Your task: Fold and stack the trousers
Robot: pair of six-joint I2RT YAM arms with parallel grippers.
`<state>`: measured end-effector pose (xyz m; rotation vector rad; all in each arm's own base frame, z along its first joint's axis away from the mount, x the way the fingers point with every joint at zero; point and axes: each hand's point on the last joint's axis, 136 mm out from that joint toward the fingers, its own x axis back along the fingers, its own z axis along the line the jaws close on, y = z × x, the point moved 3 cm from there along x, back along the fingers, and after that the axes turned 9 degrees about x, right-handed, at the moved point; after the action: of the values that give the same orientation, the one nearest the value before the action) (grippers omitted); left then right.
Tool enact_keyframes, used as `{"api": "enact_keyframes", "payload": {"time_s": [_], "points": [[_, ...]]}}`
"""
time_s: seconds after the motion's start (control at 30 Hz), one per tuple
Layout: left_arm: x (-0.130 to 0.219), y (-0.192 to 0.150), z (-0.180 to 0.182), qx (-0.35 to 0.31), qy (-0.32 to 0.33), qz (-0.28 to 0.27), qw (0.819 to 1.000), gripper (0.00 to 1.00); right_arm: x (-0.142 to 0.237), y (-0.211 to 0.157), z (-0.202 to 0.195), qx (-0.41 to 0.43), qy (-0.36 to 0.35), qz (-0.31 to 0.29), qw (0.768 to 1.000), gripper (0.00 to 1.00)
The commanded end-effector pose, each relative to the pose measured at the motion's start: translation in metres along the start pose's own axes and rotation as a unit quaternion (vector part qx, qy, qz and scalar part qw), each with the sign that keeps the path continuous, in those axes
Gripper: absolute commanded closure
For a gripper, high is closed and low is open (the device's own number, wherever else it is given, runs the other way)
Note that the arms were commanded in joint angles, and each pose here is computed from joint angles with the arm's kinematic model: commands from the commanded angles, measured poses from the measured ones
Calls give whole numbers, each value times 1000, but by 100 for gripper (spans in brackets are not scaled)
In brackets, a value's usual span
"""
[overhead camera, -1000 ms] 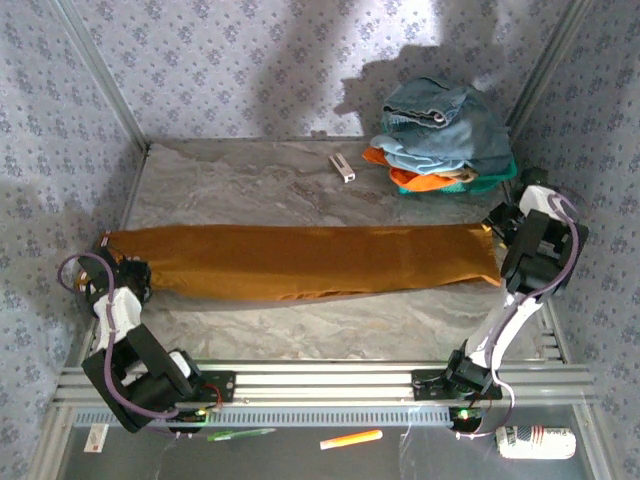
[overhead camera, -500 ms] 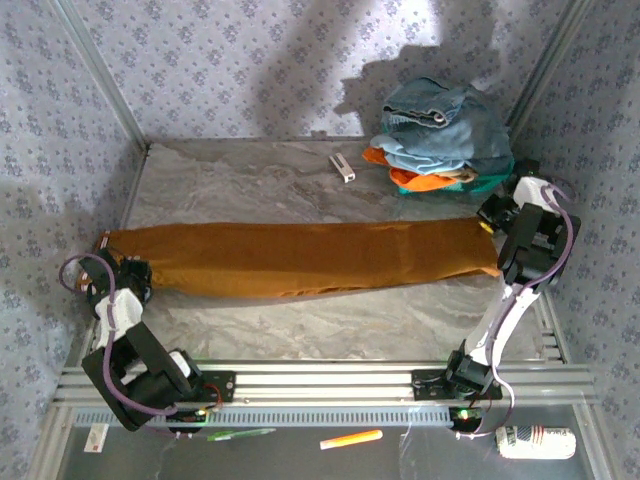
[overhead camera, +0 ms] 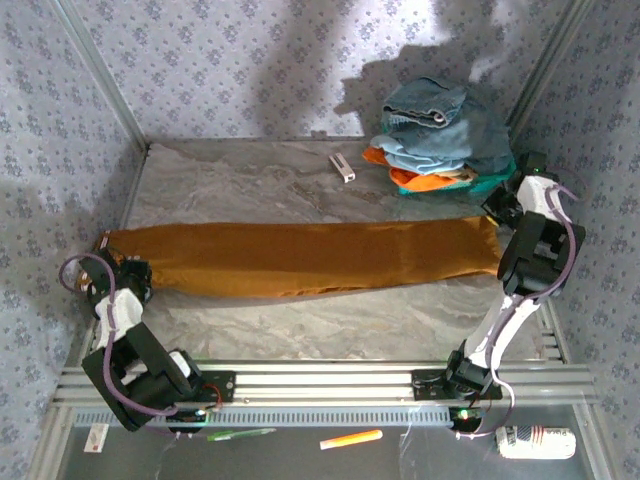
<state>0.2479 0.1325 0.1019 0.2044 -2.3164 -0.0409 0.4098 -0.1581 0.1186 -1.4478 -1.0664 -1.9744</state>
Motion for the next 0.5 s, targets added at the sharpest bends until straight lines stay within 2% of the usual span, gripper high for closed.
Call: {"api": "enact_keyframes", "payload": {"time_s": [0.0,0.17,0.47], "points": [[6,0,-14,-9,-26,-2,1000,100,31,13,3,-7,-2,-45,999,100],[7,0,-13,-9,-24,-4,1000,100,42,23,11,-3,8,-61,998,100],[9,0,-13,-12,-24,-7,1000,100,6,28,9,-10,-7,-31,999,100]]}}
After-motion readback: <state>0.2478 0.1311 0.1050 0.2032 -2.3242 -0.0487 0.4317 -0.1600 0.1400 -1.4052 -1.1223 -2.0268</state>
